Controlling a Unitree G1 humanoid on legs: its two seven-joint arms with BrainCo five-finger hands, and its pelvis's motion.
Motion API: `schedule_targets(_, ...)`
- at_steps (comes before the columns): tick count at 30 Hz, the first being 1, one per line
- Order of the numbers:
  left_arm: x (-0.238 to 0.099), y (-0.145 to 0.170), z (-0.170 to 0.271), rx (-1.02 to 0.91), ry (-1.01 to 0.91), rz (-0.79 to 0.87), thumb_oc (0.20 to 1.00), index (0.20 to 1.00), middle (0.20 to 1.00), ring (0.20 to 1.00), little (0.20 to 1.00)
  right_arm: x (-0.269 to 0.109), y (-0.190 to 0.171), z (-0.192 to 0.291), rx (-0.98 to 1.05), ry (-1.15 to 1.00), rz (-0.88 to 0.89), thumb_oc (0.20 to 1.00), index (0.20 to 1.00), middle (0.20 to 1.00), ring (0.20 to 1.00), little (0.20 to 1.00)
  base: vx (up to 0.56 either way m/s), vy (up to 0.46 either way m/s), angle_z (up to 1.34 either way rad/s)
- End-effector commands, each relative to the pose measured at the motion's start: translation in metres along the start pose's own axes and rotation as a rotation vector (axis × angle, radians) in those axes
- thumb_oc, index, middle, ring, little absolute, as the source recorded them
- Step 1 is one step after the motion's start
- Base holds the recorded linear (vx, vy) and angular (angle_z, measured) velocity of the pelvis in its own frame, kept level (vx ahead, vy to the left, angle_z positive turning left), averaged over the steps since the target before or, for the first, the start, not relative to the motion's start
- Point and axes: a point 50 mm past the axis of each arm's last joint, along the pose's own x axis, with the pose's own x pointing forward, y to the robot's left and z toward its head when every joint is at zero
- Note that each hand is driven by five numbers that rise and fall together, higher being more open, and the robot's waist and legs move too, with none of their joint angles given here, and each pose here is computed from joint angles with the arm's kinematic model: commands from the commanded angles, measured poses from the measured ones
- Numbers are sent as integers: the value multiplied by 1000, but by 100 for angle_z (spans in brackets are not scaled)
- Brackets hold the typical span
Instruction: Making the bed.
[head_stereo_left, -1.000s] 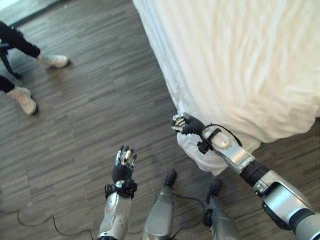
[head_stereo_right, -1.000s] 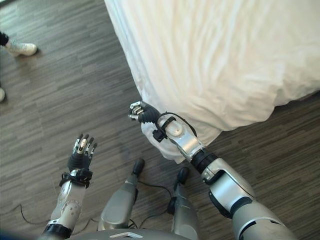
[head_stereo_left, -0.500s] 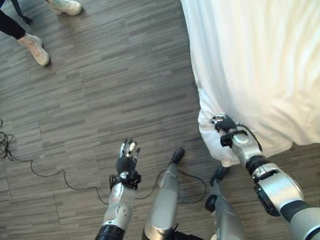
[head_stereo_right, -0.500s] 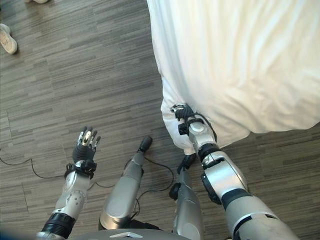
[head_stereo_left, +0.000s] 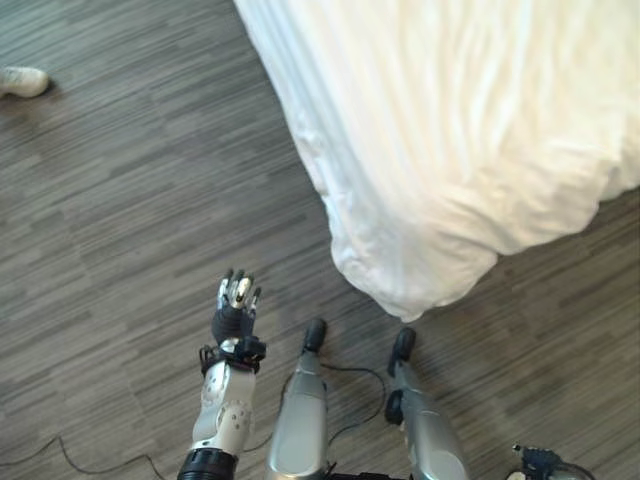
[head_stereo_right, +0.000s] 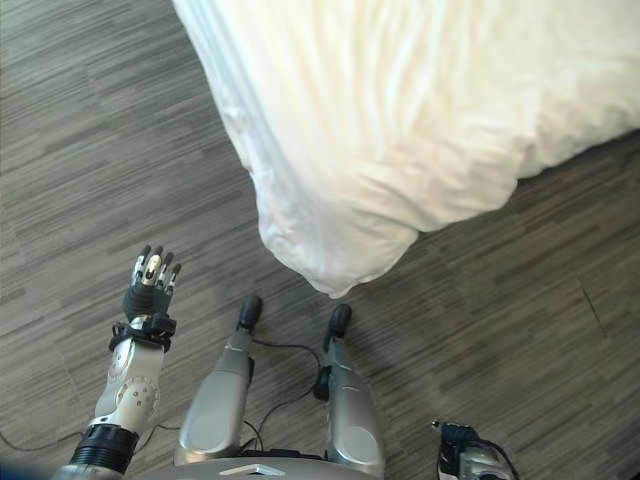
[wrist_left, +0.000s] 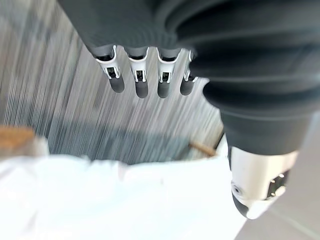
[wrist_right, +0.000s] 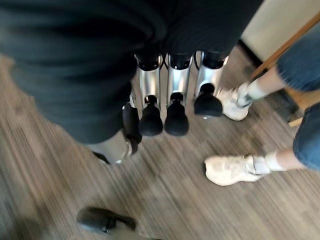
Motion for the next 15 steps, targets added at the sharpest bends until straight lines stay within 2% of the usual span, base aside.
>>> schedule_targets(1, -6, 9, 11, 18, -82, 39, 1000, 1000, 1000, 1000, 1000, -7, -1, 115, 227, -467, 7, 200, 200, 200, 200, 200, -8, 8, -22)
schedule_targets(3, -8, 14, 15, 14, -102, 73, 1000, 1000, 1000, 1000, 1000, -33, 1, 165, 303, -723, 55, 200, 200, 200, 200, 200, -5, 1, -16)
schedule_targets(4, -8, 14, 15, 14, -102, 73, 1000, 1000, 1000, 1000, 1000, -33, 1, 164, 304, -723, 54, 200, 200, 200, 200, 200, 9, -5, -9)
schedule_targets(5, -9, 16, 16, -2, -119, 94, 1000, 1000, 1000, 1000, 1000, -62, 3, 198, 375, -933, 117, 200, 200, 200, 200, 200, -8, 0, -7)
schedule_targets(6, -9, 16, 16, -2, -119, 93, 1000, 1000, 1000, 1000, 1000, -62, 3, 198, 376, -932, 116, 200, 200, 200, 200, 200, 2, -10, -8)
schedule_targets(8, -13, 17, 14, -14, -108, 96, 1000, 1000, 1000, 1000, 1000, -101, 16, 230, 418, -1155, 234, 200, 200, 200, 200, 200, -10, -12, -3)
schedule_targets(10, -16, 17, 10, -22, -91, 93, 1000, 1000, 1000, 1000, 1000, -122, 32, 241, 413, -1241, 332, 200, 200, 200, 200, 200, 0, 0, 0)
schedule_targets(15, -20, 16, 2, -29, -46, 69, 1000, 1000, 1000, 1000, 1000, -126, 75, 253, 231, -1216, 485, 200, 200, 200, 200, 200, 0, 0, 0)
